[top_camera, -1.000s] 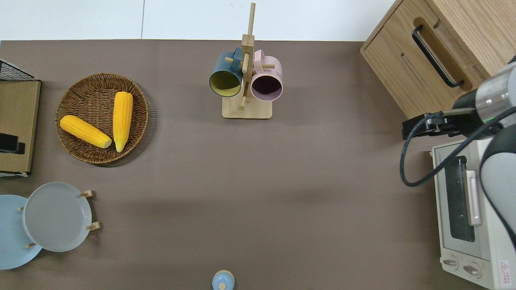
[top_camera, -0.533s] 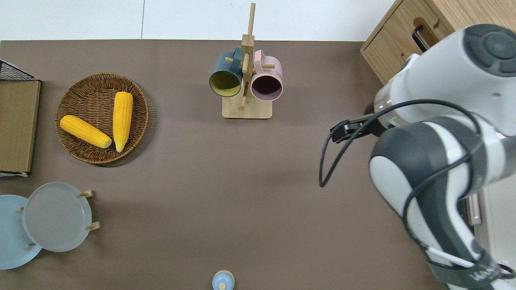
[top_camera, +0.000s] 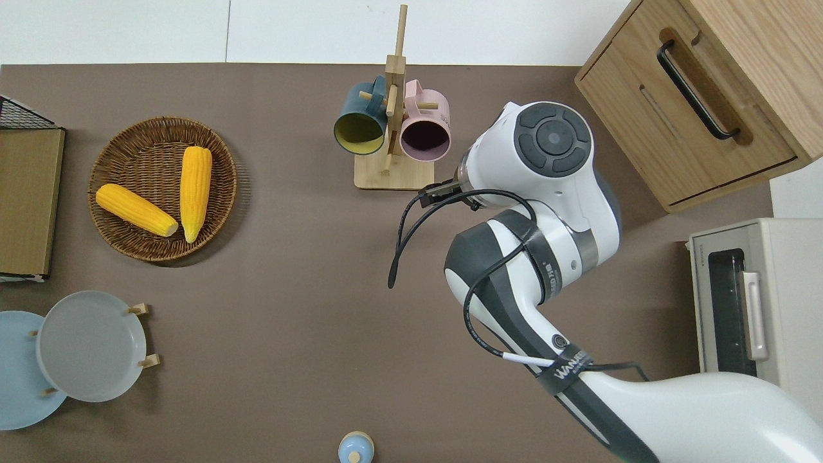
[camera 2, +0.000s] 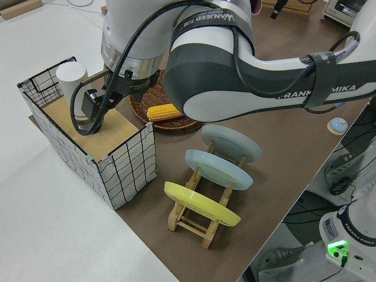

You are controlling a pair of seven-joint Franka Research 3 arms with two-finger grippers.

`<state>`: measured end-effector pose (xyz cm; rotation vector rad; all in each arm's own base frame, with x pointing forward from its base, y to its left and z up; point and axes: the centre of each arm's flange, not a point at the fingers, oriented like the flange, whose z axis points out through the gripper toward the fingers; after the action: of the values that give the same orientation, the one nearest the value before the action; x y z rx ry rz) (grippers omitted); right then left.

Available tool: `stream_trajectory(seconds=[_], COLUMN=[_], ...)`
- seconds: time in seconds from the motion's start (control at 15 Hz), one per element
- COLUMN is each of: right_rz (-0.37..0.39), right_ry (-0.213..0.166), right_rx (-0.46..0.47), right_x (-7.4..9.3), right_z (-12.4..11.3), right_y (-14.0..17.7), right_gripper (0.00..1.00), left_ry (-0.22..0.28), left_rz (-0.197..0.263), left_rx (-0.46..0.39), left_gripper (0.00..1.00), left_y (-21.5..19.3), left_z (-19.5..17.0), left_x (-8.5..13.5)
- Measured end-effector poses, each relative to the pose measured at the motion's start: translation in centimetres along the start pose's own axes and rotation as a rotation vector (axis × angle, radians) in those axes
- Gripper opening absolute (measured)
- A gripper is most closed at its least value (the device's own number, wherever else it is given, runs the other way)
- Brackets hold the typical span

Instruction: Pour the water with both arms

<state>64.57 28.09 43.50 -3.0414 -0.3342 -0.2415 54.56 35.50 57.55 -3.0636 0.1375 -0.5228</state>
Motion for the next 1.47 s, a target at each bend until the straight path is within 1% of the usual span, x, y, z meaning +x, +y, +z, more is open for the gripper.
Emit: stream_trajectory(seconds=[0.13, 0.2, 0.4, 0.47, 0.6, 0.67, 0.73, 0.8, 0.87, 1.0, 1.13, 1.2, 1.27, 1.33, 1.4, 1.47], right_rz=[-0.004, 0.003, 0.001, 0.002, 0.001, -0.012, -0.027, -0.04, -0.052, -0.076, -0.08, -0.08, -0.08, -0.08, -0.078, -0.078], right_ry=[0.058, 0.088, 0.195, 0.222, 0.253, 0.27, 0.288, 0.306, 0.315, 0.334, 0.358, 0.362, 0.362, 0.361, 0.361, 0.362], right_rx=[-0.024, -0.026, -0.053, -0.058, -0.061, -0.072, -0.087, -0.1, -0.116, -0.158, -0.155, -0.153, -0.153, -0.156, -0.159, -0.159], right_x=[0.7, 1.0, 2.1, 2.3, 2.6, 2.9, 3.2, 3.4, 3.5, 3.7, 3.9, 4.0, 4.0, 4.0, 4.1, 4.1], right_z=[0.5, 0.3, -0.8, -0.9, -1.1, -1.2, -1.3, -1.5, -1.6, -1.6, -1.5, -1.4, -1.3, -1.3, -1.3, -1.3], right_y=[0.0, 0.0, -0.5, -0.7, -1.3, -1.6, -1.7, -1.7, -1.6, -1.2, -1.0, -0.9, -0.9, -0.8, -0.6, -0.6], right_gripper=[0.97, 0.97, 0.96, 0.96, 0.94, 0.93, 0.9, 0.85, 0.76, 0.42, 0.37, 0.28, 0.17, 0.06, 0.05, 0.05], left_ry=[0.061, 0.085, 0.166, 0.191, 0.241, 0.274, 0.295, 0.314, 0.324, 0.343, 0.351, 0.355, 0.36, 0.361, 0.362, 0.369], left_rz=[-0.012, -0.022, -0.054, -0.065, -0.095, -0.119, -0.137, -0.146, -0.148, -0.127, -0.113, -0.112, -0.112, -0.113, -0.115, -0.126], left_rx=[0.018, 0.016, -0.014, -0.024, -0.045, -0.069, -0.08, -0.073, -0.066, -0.052, -0.044, -0.04, -0.034, -0.032, -0.033, -0.042], left_gripper=[1.0, 1.0, 1.0, 1.0, 1.0, 1.0, 1.0, 1.0, 1.0, 1.0, 1.0, 0.99, 0.99, 0.96, 0.96, 0.89], left_y=[-0.9, -1.1, -1.9, -2.2, -2.6, -2.5, -2.4, -2.4, -2.3, -1.8, -1.6, -1.6, -1.7, -1.8, -1.8, -1.8], left_z=[0.7, 1.1, 3.0, 3.8, 5.4, 6.5, 7.2, 7.6, 7.9, 8.9, 9.4, 9.4, 9.4, 9.4, 9.5, 9.6], left_x=[0.5, 0.7, 1.1, 1.2, 1.5, 1.8, 2.1, 2.3, 2.6, 3.3, 3.6, 3.6, 3.6, 3.6, 3.6, 3.5])
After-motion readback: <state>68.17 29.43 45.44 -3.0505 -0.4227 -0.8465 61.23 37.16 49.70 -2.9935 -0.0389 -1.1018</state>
